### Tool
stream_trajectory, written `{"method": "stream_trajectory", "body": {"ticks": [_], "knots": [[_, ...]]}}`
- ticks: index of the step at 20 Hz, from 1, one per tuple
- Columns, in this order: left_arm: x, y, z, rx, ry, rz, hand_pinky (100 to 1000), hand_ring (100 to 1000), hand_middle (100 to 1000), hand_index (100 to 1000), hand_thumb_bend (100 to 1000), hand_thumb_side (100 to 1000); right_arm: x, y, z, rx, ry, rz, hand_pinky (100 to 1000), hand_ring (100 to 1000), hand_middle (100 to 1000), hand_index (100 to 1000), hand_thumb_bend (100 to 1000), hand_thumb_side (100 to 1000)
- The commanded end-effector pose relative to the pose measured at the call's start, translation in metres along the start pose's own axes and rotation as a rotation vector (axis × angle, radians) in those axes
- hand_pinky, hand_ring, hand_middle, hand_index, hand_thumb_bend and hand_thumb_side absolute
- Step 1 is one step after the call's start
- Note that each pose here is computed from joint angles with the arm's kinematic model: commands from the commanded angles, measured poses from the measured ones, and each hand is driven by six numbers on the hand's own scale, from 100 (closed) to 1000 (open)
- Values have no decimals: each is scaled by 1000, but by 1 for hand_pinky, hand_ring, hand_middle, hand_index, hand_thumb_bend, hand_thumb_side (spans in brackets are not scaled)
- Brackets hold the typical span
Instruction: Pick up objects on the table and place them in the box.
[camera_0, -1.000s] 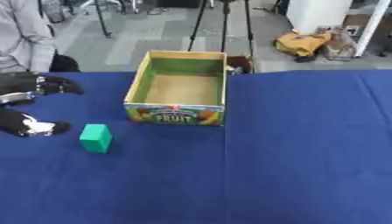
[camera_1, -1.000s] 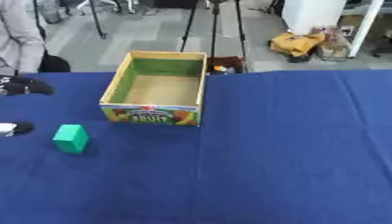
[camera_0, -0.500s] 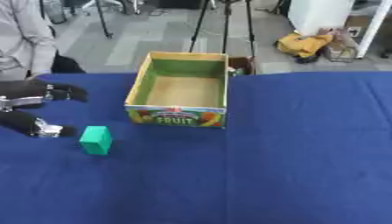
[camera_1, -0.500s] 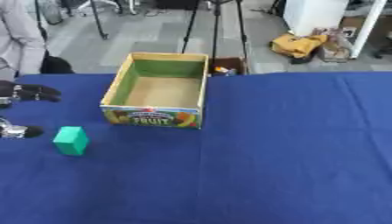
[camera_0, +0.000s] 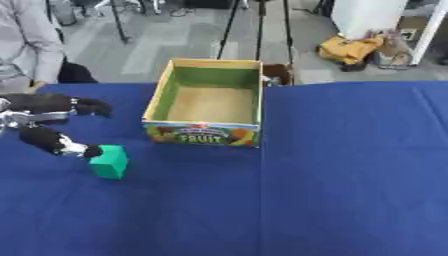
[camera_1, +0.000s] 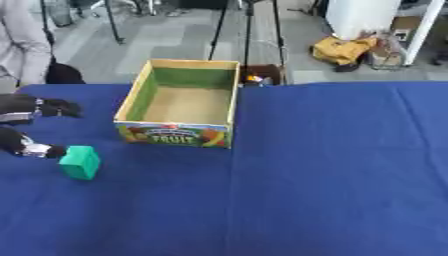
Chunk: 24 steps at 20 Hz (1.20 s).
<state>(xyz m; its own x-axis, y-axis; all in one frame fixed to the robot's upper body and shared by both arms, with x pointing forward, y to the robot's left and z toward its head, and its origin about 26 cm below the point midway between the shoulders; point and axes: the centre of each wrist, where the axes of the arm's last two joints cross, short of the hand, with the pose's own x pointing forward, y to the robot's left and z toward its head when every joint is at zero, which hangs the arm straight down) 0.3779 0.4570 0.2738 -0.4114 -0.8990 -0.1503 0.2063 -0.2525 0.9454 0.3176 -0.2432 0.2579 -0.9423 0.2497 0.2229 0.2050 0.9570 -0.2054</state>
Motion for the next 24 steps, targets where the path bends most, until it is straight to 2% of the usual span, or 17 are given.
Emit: {"method": "stream_trajectory", "body": {"ticks": [1, 12, 18, 24], "knots": [[-5, 10, 5, -116, -46, -98, 879, 963, 992, 1000, 553, 949, 6, -3, -8, 7, -40, 6, 838, 888, 556, 838, 100, 1000], [-6, 8, 0, -233, -27, -156, 885, 976, 1000, 1000, 487, 838, 6, -4, -7, 7, -33, 4, 840, 888, 551, 836, 100, 1000], [-5, 3, -4, -272, -23, -171, 879, 966, 981, 1000, 489, 835, 6, -4, -8, -1, -34, 2, 840, 889, 549, 835, 100, 1000], [0, -3, -9, -301, -58, -198, 871, 946, 947, 1000, 449, 834, 6, -4, -8, -12, -31, 3, 841, 889, 547, 834, 100, 1000]]}}
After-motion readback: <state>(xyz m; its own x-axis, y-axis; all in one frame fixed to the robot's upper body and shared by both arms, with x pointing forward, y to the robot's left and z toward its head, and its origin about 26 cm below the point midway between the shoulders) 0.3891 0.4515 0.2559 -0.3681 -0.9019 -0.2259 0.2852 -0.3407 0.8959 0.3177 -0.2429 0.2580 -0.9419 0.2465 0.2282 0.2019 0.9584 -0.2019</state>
